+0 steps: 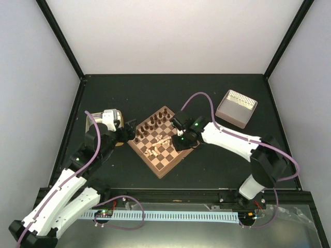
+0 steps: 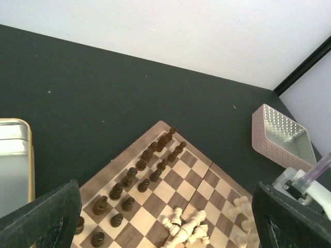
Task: Set up the chess pieces on the board
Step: Place the chess piece on the chessboard.
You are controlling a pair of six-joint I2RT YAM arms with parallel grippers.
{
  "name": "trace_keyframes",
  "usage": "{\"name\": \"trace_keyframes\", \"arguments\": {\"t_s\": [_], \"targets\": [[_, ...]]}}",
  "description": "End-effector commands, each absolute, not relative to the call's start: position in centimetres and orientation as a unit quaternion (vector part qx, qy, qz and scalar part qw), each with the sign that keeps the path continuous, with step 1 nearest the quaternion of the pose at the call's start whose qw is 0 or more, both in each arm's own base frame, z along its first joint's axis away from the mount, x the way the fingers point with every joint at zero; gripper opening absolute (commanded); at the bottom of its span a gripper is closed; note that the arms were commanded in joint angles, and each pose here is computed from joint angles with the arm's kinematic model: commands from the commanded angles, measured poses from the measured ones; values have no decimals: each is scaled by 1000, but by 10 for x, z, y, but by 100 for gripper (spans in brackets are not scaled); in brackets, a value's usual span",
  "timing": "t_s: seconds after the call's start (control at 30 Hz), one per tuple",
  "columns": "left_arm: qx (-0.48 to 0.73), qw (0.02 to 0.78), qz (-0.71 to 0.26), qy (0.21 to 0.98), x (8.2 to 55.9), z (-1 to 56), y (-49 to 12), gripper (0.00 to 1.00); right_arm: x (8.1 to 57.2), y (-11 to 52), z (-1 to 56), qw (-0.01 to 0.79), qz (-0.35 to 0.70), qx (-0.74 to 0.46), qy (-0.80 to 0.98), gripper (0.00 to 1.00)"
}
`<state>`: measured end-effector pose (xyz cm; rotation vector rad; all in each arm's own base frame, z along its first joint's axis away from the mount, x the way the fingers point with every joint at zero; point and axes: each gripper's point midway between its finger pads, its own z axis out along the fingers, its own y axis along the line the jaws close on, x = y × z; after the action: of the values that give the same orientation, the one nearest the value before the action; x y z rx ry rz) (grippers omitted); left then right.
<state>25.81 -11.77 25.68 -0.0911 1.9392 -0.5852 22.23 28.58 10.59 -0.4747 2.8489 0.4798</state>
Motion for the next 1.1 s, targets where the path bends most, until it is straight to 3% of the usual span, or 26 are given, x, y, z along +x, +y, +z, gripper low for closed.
{"name": "trace_keyframes", "arguments": {"t_s": [0.0, 0.3, 0.53, 0.77, 1.07], "targets": [[-14, 536, -196, 821, 250, 275, -103, 92, 216, 270, 96, 74, 95, -178, 977, 1], [22, 519, -171, 837, 239, 276, -100, 95, 222, 279, 77, 51, 59, -191, 978, 2], [32, 521, -163, 837, 240, 278, -100, 97, 224, 283, 72, 49, 51, -198, 978, 20], [44, 535, -168, 827, 245, 300, -105, 98, 226, 285, 78, 64, 57, -196, 977, 30], [49, 551, -164, 817, 254, 306, -107, 98, 225, 277, 67, 82, 55, -187, 977, 32]]}}
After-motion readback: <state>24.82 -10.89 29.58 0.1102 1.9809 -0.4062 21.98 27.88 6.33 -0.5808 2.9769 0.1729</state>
